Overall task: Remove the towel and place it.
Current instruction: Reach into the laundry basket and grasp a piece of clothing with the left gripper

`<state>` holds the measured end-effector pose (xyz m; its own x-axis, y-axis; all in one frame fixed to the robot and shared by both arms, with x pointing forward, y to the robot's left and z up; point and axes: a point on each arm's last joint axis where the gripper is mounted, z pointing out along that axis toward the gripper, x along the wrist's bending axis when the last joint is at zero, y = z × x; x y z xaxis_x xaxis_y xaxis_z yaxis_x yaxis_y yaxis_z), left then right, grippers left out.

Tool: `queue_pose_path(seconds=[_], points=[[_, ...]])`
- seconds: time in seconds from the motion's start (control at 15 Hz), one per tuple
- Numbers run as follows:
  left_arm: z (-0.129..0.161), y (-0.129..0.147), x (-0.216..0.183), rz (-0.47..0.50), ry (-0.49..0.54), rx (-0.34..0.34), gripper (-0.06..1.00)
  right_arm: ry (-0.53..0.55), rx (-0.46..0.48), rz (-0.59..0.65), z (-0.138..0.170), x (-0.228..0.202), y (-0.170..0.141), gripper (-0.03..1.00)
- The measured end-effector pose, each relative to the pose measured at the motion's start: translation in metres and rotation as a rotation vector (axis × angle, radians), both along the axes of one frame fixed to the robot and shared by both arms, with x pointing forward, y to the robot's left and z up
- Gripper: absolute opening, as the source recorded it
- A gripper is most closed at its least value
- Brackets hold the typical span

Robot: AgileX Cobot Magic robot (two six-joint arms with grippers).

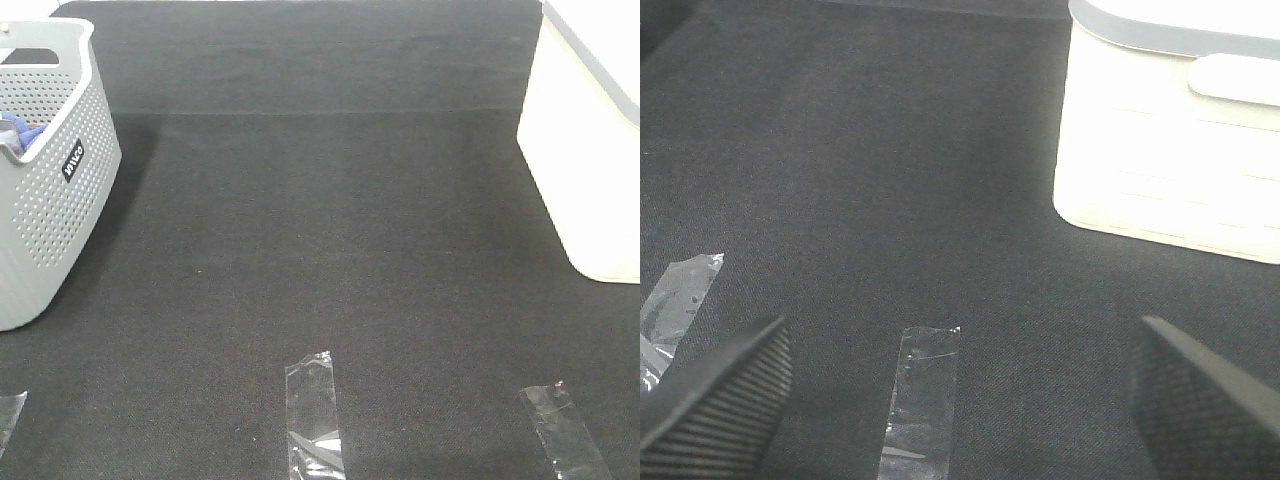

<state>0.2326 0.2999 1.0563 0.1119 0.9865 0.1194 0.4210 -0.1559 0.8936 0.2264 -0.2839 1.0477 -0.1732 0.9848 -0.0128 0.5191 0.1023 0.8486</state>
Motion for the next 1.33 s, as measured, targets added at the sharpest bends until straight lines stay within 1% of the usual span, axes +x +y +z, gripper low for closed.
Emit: queue_pose_path(seconds=[1.2, 1.33], points=[[0.0000, 0.0000, 0.0000, 0.000, 0.000, 0.000, 0.88, 0.000, 0.000, 0.000, 0.0000, 0.0000, 0.0000, 0.85], [0.0001, -0.0002, 0.0027, 0.004, 0.018, -0.011, 0.88, 0.000, 0.000, 0.000, 0.0000, 0.0000, 0.0000, 0.85]])
